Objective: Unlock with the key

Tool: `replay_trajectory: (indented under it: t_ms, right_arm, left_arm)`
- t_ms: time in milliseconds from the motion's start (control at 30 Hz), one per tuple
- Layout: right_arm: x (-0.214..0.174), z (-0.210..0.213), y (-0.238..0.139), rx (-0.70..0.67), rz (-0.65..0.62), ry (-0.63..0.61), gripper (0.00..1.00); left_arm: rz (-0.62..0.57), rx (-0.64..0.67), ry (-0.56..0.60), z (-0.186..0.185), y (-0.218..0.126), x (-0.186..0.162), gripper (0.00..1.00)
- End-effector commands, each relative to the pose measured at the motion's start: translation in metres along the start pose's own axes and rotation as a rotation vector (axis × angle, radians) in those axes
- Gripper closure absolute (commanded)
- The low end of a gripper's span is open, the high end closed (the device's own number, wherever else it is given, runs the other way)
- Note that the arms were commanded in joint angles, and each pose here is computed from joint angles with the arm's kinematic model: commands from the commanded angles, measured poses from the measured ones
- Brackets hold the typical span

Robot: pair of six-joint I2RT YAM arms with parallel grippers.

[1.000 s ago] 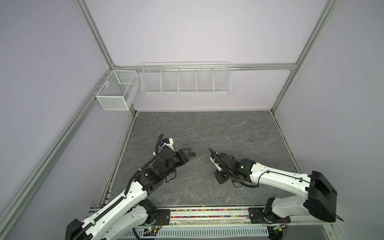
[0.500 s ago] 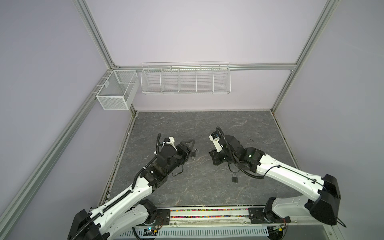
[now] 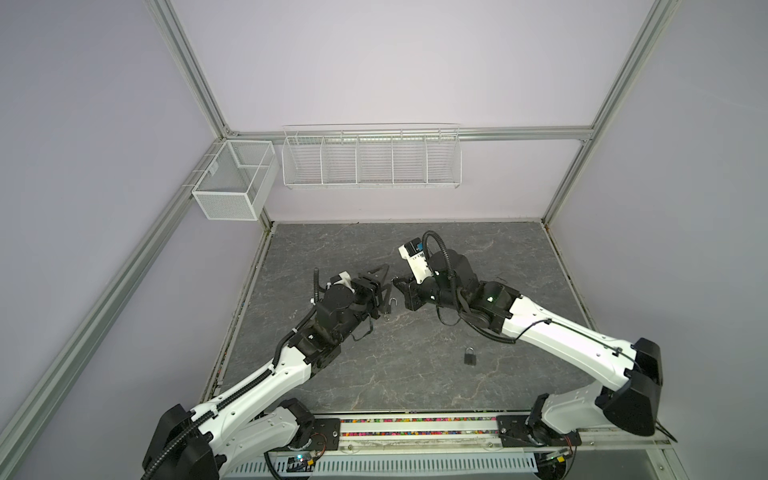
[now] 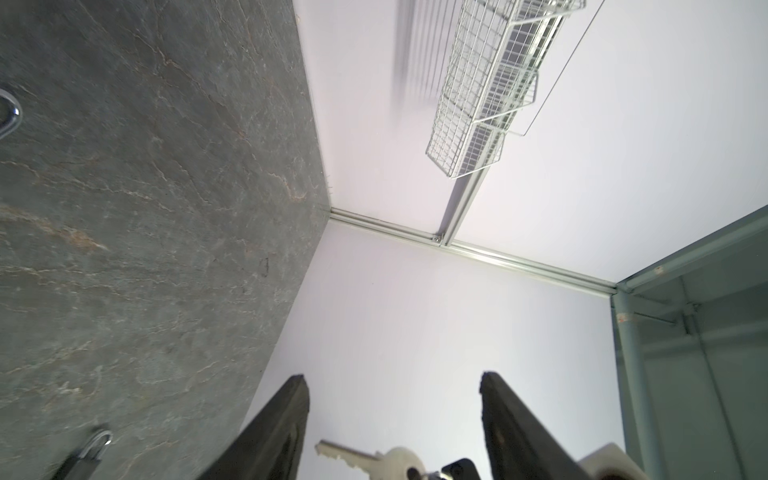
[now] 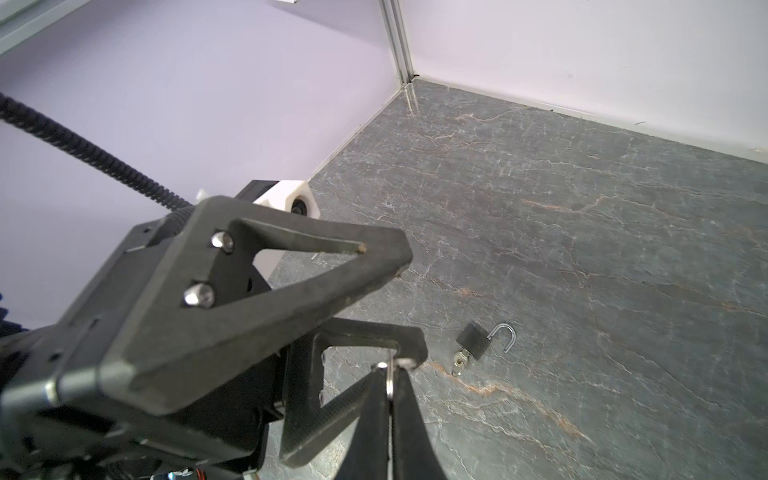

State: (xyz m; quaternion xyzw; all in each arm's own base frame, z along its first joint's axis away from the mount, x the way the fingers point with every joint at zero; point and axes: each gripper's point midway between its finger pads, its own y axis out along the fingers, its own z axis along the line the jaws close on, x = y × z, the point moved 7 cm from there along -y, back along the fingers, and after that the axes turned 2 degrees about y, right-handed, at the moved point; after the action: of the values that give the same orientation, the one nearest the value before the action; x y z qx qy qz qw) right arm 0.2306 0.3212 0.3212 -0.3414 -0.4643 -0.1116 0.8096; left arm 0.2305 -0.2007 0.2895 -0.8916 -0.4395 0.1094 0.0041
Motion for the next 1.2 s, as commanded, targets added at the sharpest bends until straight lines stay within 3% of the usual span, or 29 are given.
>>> replay_trajectory:
  t_ms: [0,333,533,1000,1167]
  right_arm:
    - [0.005,0.009,0.009,0.058,-0.024,-0.028,0.93]
    - [0.022,0.016,0.008,0.080,-0.084,-0.046,0.93]
    - [0.008,0.011,0.013,0.066,-0.032,-0.045,0.93]
    - [0.007,0.009,-0.001,0.048,-0.052,-0.052,0.93]
    - [0.008,0.007,-0.006,0.040,-0.071,-0.058,0.93]
  left_arm:
    - [-0.023,-0.092,-0.099,-0.018,-0.002,0.000,0.34]
    - [0.007,-0.097,-0.137,-0.013,0.009,-0.005,0.35]
    - [-0.049,-0.109,-0.147,-0.008,0.000,0.003,0.38]
    - [-0.109,-0.113,-0.161,0.001,-0.007,0.012,0.55]
    - [-0.119,-0.106,-0.160,0.003,-0.007,0.013,0.72]
